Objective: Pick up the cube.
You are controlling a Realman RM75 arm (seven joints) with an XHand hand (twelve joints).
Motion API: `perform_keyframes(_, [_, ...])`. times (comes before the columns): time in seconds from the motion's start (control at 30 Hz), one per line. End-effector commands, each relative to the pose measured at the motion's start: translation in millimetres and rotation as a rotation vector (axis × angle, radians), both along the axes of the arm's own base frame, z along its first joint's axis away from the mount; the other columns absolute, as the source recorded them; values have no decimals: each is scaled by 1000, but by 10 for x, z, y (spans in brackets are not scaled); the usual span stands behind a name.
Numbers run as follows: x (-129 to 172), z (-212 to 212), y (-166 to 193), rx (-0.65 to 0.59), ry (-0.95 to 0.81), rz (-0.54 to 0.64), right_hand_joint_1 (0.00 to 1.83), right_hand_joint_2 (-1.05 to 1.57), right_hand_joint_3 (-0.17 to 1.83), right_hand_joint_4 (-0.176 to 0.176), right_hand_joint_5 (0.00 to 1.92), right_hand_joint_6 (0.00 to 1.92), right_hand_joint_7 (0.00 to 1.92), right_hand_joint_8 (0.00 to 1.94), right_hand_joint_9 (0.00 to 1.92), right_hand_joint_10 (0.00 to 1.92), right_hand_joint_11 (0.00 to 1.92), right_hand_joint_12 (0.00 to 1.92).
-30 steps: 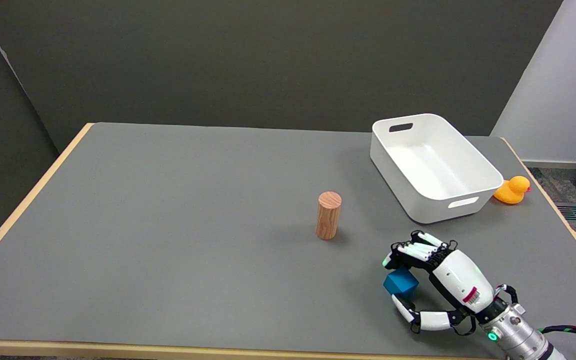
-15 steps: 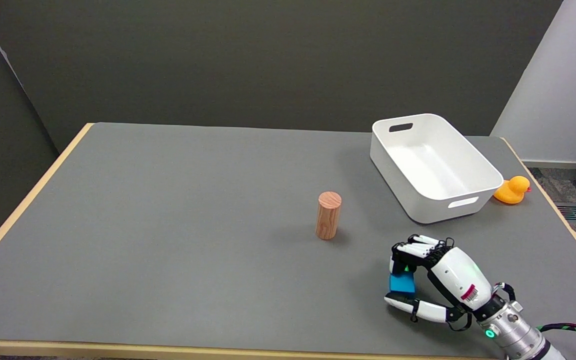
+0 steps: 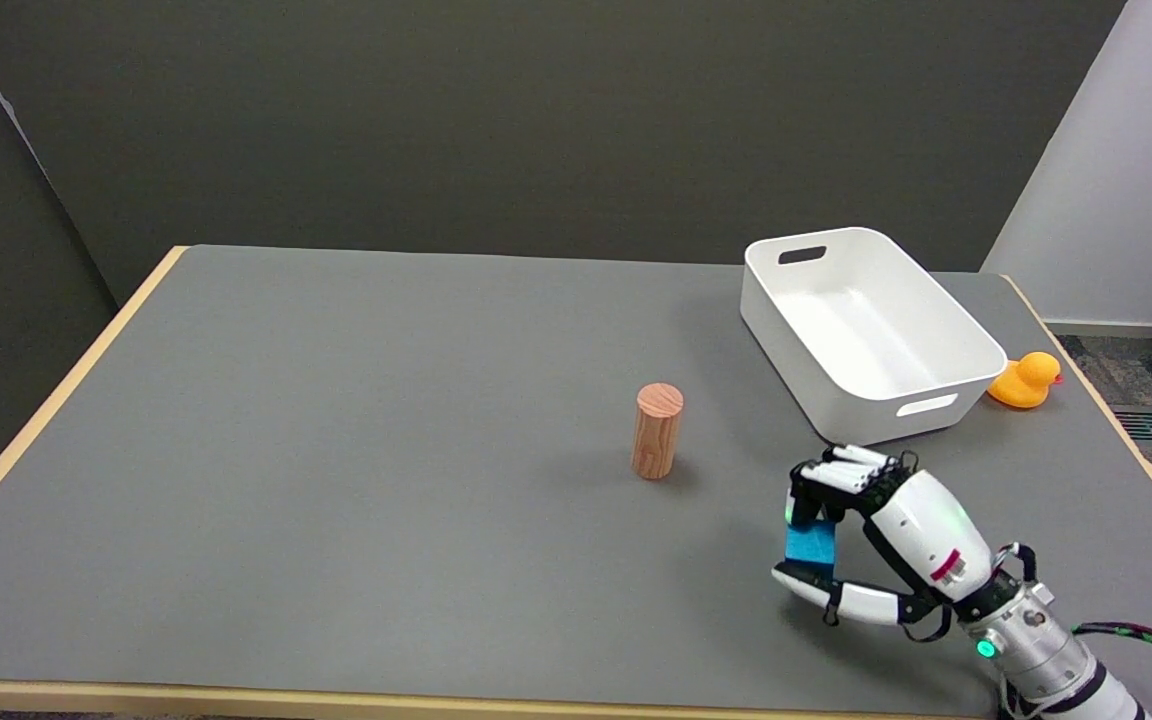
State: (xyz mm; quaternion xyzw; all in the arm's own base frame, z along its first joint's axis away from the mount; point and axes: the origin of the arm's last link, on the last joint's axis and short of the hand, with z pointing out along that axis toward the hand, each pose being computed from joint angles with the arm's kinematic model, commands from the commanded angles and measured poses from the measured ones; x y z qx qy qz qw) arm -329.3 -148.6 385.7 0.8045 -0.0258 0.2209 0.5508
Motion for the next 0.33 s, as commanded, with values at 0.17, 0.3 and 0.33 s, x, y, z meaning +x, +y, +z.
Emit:
perform_keyframes(0.17, [1315,387,-624,-129,227,291,1199,994,529,-176,728,1469,776,1490,871,1753,632,1906])
perform_keyframes(0.3, [1682,605,-973,-242,272,300,1209,864,758,-139,712,1469,912,1495,889,1761,626,1915])
perform_keyframes(0.33, [1784,672,-1094,-274,280,301,1208,845,791,-124,708,1471,932,1493,893,1761,626,1916])
